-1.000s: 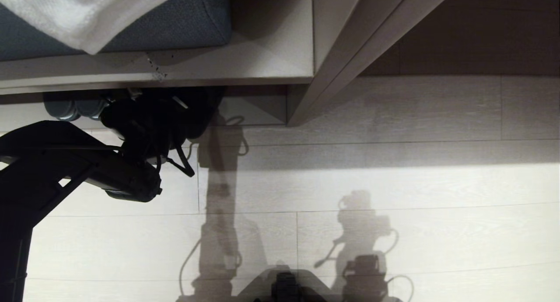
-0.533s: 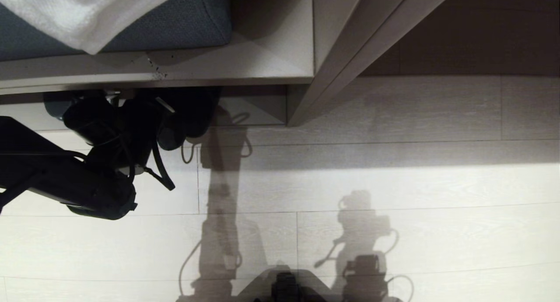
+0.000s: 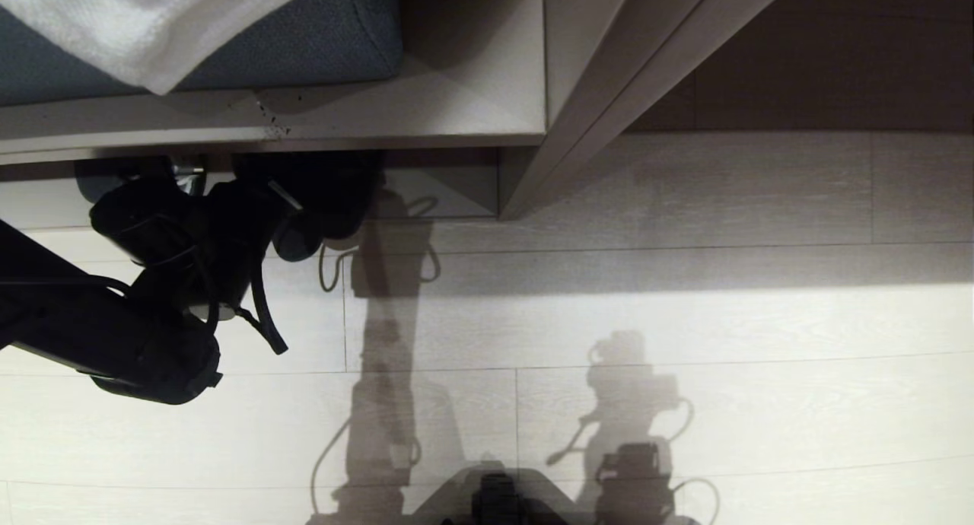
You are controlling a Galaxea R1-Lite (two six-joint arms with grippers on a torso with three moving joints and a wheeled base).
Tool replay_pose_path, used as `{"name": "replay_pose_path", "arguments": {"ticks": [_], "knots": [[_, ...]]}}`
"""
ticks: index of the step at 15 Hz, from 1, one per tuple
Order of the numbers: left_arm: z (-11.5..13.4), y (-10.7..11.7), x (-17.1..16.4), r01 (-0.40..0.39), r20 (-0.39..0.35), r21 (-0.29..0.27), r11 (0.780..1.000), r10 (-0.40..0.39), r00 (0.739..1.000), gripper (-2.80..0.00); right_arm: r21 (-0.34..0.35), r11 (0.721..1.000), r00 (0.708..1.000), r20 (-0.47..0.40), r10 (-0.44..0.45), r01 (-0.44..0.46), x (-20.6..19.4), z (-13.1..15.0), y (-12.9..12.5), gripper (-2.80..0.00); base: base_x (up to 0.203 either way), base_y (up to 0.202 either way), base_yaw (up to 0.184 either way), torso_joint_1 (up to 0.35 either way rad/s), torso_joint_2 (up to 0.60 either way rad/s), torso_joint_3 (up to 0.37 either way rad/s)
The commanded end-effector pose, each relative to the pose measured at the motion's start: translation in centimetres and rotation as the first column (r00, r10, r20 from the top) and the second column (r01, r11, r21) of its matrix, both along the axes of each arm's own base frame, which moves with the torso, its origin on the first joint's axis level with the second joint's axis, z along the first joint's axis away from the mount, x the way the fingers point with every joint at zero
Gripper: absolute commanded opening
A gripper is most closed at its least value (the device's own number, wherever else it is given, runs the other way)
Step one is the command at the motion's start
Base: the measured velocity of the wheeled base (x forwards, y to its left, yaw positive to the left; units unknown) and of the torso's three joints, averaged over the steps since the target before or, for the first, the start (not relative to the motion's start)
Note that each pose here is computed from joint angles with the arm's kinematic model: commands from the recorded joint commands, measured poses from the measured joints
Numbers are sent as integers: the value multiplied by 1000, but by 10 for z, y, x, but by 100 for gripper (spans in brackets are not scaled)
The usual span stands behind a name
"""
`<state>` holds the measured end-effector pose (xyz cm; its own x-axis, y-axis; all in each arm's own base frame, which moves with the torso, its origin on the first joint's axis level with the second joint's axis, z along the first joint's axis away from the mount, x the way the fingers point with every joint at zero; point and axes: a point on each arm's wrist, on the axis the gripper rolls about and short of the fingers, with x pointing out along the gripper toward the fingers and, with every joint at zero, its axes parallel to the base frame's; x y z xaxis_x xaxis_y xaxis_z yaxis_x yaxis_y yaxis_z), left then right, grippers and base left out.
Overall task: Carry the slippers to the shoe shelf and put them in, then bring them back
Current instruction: Pick up the slippers in the shoe cabinet
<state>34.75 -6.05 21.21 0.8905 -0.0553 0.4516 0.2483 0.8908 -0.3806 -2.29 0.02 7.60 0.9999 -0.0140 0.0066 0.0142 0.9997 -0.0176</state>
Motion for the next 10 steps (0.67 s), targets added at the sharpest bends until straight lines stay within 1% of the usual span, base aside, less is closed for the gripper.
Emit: {"name": "replay_pose_path", "arguments": {"ticks": [1,5,8,10], "knots": [[-11,-4,12,5,-14,-5,1000,-5,1000,0,-1,1000,1000,0,0,0,0,-12,0,-280,0,0,0,0,0,0],[-9,-6,43,-14,49,-32,999,15,999,0,-1,1000,1000,0,0,0,0,-12,0,-280,0,0,0,0,0,0],[-14,-7,53,-17,50,-43,999,19,999,0,-1,1000,1000,0,0,0,0,-12,0,-280,0,0,0,0,0,0],[-15,-9,61,-18,64,-44,999,21,998,0,-1,1000,1000,0,0,0,0,-12,0,-280,0,0,0,0,0,0]]}}
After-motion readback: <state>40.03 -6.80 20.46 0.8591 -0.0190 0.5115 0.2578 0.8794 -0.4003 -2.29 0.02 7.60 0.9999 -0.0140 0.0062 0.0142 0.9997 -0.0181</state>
